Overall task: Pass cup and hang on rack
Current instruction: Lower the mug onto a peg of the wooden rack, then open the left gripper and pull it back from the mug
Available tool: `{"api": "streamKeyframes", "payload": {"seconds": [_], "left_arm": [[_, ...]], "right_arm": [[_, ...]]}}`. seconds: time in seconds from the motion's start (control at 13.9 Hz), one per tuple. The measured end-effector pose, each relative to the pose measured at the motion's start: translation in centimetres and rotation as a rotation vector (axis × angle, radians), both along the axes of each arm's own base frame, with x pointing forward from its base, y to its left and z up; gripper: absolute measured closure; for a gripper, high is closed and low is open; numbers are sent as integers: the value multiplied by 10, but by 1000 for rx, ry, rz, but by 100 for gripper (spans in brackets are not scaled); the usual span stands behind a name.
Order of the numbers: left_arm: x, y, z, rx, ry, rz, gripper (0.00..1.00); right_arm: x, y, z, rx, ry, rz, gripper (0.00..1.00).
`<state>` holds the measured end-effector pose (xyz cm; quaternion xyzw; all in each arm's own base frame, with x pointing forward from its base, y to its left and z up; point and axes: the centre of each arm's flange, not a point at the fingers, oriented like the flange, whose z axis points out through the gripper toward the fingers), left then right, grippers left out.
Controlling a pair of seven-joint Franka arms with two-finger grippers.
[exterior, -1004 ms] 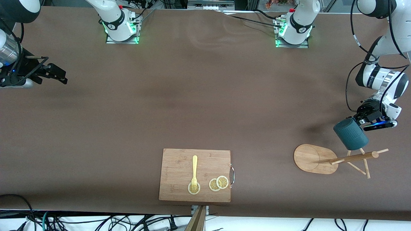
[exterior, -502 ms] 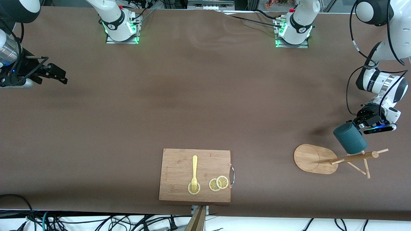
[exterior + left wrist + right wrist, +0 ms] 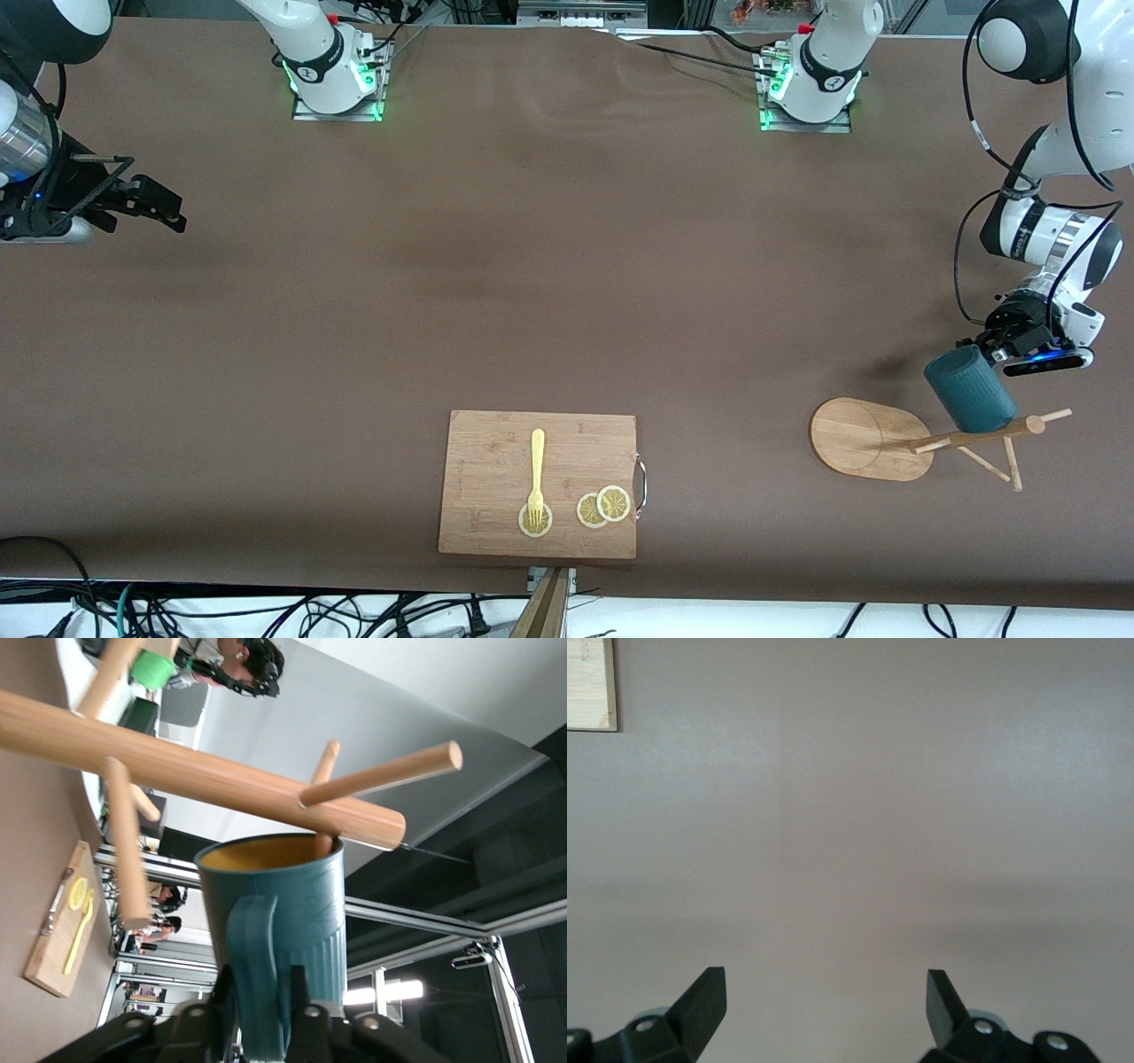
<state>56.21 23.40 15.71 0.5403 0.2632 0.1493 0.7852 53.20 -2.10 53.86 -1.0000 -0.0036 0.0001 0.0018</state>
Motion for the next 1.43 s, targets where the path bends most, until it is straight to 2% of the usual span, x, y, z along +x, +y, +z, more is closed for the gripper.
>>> {"api": "streamKeyframes", "payload": {"seconds": [0.14, 0.22, 0.29, 0.57, 0.72, 0.86, 1.22, 1.43], "left_arm": [[-1, 1, -5, 8, 10, 8, 46], [-2, 1, -7, 19, 6, 8, 46], [-4, 1, -8, 39, 5, -2, 41], [-24, 17, -3, 154, 46, -117, 3], [-32, 19, 14, 219, 59, -212, 0], [-39, 17, 42, 319, 77, -355, 0], [-61, 33, 112, 686, 161, -612, 0], [-61, 23, 156, 911, 203, -773, 0]], "right_arm": [[0, 0, 0, 0, 0, 0, 0], [0, 0, 0, 0, 0, 0, 0], [0, 0, 0, 0, 0, 0, 0], [0, 0, 0, 0, 0, 0, 0], [0, 0, 0, 0, 0, 0, 0], [0, 0, 0, 0, -1, 0, 0], [0, 0, 0, 0, -1, 1, 0], [0, 0, 0, 0, -1, 1, 0]]}}
